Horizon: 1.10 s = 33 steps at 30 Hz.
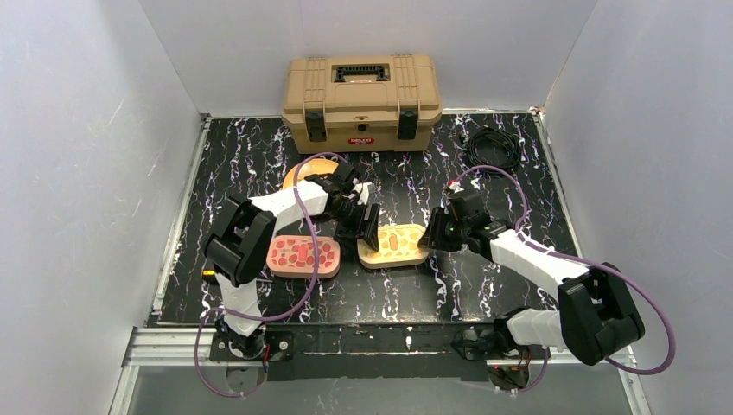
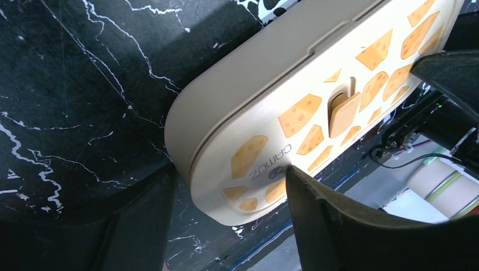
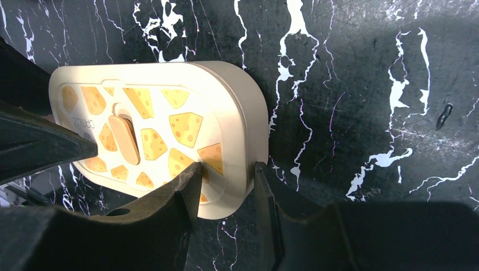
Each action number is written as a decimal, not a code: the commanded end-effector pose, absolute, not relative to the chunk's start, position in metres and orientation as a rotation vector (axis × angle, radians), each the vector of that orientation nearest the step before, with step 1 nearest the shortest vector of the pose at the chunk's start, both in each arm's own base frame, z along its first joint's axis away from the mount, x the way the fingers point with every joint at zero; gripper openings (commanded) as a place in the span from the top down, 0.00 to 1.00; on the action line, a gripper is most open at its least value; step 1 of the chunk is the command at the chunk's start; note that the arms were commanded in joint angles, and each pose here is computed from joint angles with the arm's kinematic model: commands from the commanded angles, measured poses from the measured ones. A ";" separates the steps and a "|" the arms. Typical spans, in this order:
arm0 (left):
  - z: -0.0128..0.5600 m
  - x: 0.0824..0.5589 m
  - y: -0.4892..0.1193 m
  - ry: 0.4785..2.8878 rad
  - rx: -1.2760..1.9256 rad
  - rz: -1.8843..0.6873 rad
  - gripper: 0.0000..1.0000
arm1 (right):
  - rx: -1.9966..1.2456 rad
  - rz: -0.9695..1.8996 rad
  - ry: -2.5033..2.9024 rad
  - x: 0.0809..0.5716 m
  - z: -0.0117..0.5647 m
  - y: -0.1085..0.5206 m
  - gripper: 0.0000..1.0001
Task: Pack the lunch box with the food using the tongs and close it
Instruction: Close the box lid on the packing box.
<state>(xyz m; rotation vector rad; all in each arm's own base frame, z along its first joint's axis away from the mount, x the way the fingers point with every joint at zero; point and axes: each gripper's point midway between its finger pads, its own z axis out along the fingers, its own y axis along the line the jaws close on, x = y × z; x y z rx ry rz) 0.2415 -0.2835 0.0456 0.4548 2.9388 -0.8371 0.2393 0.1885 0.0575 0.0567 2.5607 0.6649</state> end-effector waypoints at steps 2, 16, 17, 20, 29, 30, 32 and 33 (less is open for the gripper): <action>0.020 0.226 -0.278 3.042 0.504 -0.747 0.41 | 0.079 0.401 2.780 0.196 0.001 0.146 0.54; 0.013 0.218 -0.277 3.042 0.617 -0.625 0.44 | 0.118 0.356 2.852 0.178 -0.016 0.140 0.57; 0.014 0.218 -0.277 3.038 0.620 -0.627 0.44 | 0.124 0.345 2.838 0.181 -0.013 0.138 0.57; 0.025 0.222 -0.281 2.991 0.645 -0.660 0.42 | 0.132 0.364 2.787 0.188 0.001 0.141 0.54; 0.092 0.235 -0.293 2.718 0.740 -0.783 0.14 | 0.109 0.471 2.606 0.209 0.071 0.151 0.40; 0.100 0.235 -0.293 2.692 0.743 -0.791 0.12 | 0.102 0.464 2.597 0.210 0.077 0.150 0.39; 0.118 0.236 -0.292 2.641 0.740 -0.794 0.06 | 0.088 0.442 2.584 0.213 0.087 0.147 0.36; 0.128 0.236 -0.290 2.622 0.739 -0.788 0.03 | 0.081 0.436 2.578 0.214 0.091 0.146 0.35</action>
